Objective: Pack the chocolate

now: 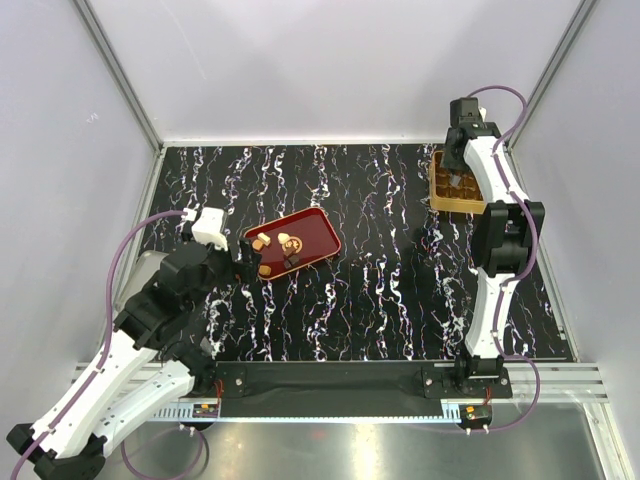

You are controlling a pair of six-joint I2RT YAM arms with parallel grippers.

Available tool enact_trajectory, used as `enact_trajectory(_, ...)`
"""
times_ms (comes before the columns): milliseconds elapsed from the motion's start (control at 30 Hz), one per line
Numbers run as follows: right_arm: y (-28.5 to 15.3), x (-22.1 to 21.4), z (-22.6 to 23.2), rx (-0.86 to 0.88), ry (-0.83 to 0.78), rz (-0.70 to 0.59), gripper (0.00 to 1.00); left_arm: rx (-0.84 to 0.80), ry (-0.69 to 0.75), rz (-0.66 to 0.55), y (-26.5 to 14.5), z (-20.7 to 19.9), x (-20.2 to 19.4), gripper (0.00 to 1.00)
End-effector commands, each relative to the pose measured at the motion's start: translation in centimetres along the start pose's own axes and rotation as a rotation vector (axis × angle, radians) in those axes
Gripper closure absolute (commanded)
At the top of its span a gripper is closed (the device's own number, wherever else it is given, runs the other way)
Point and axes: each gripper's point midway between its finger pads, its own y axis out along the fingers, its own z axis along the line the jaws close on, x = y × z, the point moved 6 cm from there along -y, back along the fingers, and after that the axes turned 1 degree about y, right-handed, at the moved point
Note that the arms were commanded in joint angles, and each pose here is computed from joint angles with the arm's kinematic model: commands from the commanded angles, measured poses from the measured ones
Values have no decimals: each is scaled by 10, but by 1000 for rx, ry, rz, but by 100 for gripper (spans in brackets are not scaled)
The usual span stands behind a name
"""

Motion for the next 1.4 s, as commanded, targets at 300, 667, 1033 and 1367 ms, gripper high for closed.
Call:
enact_trajectory(300,-84,17,16,170,18,-108,50,4,-7,-51,0,0,10,1)
enact_trajectory(667,-179,-81,140,525,-286,-143,51,12,-8,-50,0,1,10,1)
enact_trajectory(1033,-227,-171,206,896,-602,-227,49,15,-8,-49,0,1,10,1)
enact_trajectory(1367,-231,-185,230,973,-719,-224,46,13,-9,-53,-1,1,10,1)
